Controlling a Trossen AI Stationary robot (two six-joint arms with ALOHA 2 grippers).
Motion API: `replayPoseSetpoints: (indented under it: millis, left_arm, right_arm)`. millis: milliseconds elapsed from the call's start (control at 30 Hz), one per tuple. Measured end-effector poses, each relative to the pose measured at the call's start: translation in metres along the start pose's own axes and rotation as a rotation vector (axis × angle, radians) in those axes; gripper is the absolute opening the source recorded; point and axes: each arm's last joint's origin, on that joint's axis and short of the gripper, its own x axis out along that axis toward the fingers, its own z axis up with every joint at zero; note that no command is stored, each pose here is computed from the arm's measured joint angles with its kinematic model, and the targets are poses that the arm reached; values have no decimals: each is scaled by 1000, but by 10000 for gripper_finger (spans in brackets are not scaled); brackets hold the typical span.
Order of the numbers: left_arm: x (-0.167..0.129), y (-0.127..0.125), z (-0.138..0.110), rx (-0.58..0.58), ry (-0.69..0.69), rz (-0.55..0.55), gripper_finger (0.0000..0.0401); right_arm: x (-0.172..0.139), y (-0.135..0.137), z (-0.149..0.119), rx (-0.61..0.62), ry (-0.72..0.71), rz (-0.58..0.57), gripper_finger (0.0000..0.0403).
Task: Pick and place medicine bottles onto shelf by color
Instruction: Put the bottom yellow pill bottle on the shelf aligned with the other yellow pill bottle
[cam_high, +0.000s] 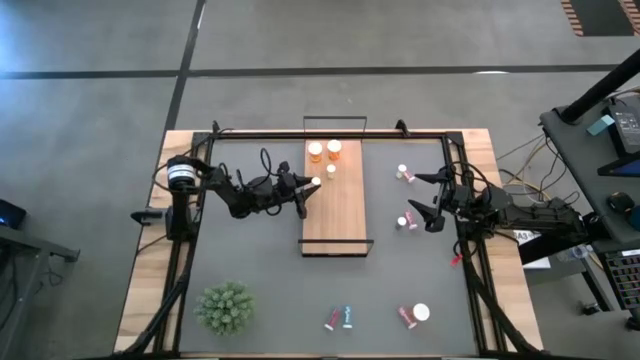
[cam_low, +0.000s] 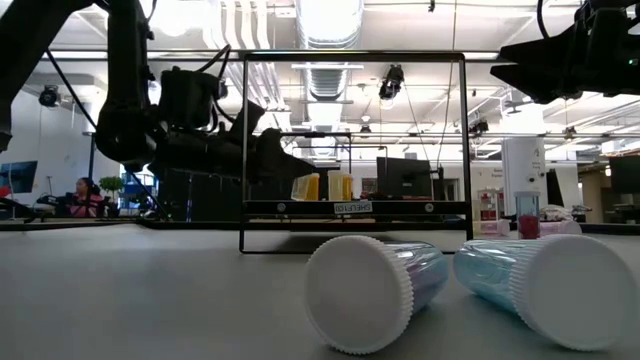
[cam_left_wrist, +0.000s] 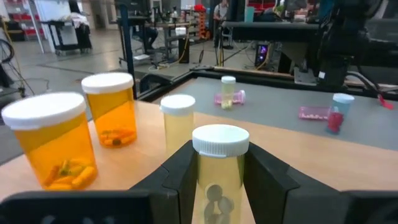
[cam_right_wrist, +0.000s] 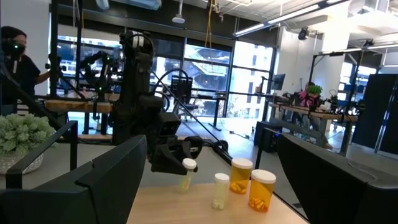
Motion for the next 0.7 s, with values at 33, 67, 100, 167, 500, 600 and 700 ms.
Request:
replayPoseSetpoints:
  millis: [33, 67, 100, 167, 500, 600, 700]
  left_arm:
    - [0, 0, -1, -13, 7, 0, 95]
    - [0, 0, -1, -15, 15, 0, 95]
    - [0, 0, -2, -14, 18, 0, 95]
    - [0, 0, -2, -11, 16, 2, 95]
    - [1, 0, -4, -10, 42, 5, 95]
    - [1, 0, -4, -10, 43, 5, 96]
    - [1, 0, -4, -10, 43, 6, 96]
  right_arm:
    - [0, 0, 0, 0, 0, 0, 350]
    - [0, 0, 0, 0, 0, 0, 350]
    - [0, 0, 0, 0, 0, 0, 350]
    - [0, 0, 0, 0, 0, 0, 350]
    - [0, 0, 0, 0, 0, 0, 350]
    - [0, 0, 0, 0, 0, 0, 350]
    - [0, 0, 0, 0, 0, 0, 350]
